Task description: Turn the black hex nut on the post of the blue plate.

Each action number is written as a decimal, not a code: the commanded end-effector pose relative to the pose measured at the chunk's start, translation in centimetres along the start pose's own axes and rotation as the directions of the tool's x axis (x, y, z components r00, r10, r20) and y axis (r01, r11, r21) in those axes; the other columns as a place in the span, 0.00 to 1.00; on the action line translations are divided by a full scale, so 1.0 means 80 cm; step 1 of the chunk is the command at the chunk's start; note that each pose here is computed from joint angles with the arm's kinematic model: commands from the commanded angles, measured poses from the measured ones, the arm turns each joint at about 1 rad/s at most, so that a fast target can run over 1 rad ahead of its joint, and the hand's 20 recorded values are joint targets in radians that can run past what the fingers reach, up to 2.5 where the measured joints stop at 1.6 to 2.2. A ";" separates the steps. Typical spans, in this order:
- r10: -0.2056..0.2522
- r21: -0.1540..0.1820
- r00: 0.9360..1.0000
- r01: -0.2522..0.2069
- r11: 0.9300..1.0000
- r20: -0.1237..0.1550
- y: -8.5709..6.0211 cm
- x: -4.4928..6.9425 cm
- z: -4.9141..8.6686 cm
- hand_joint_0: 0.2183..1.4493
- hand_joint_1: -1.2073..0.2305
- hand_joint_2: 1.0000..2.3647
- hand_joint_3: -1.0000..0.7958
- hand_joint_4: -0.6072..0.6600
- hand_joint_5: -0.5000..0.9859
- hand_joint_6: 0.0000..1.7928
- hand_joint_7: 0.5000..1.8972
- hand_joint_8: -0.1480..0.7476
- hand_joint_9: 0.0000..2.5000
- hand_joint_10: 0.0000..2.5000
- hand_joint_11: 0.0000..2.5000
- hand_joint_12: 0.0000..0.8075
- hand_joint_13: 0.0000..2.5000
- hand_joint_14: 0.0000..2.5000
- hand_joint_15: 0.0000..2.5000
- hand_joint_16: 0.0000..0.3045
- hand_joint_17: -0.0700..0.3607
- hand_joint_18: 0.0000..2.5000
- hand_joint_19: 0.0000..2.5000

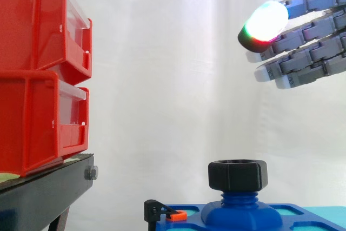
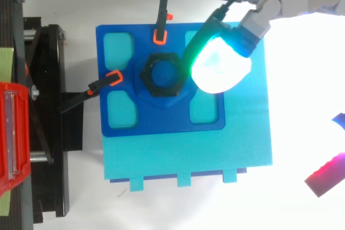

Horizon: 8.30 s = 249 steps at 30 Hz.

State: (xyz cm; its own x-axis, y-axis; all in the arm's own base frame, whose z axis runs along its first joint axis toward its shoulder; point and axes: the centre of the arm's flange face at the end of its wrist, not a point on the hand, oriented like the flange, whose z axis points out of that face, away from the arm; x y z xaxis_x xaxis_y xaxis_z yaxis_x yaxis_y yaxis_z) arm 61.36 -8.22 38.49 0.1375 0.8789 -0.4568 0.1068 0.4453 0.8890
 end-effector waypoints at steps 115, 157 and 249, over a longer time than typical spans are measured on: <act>-0.734 -0.084 0.676 0.737 0.671 0.070 -0.076 0.115 0.120 0.15 0.34 0.00 0.28 0.47 0.13 0.28 0.14 0.34 0.00 0.00 0.00 0.42 0.00 0.00 0.00 0.16 0.42 0.00 0.00; -0.764 -0.077 0.643 0.766 0.639 0.054 -0.096 0.097 0.123 0.17 0.40 0.00 0.28 0.53 0.13 0.28 0.16 0.35 0.00 0.00 0.00 0.42 0.00 0.00 0.00 0.16 0.42 0.00 0.00; -0.789 -0.105 0.614 0.785 0.611 -0.004 -0.119 0.064 0.118 0.22 0.40 0.00 0.28 0.63 0.17 0.28 0.25 0.36 0.00 0.00 0.00 0.39 0.00 0.00 0.00 0.14 0.39 0.00 0.02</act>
State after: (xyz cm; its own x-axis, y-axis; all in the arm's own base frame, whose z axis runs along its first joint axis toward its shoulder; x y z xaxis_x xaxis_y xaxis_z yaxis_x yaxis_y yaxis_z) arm 70.34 -9.52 27.43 -0.0033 0.1886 -0.9820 0.0710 0.9796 0.1879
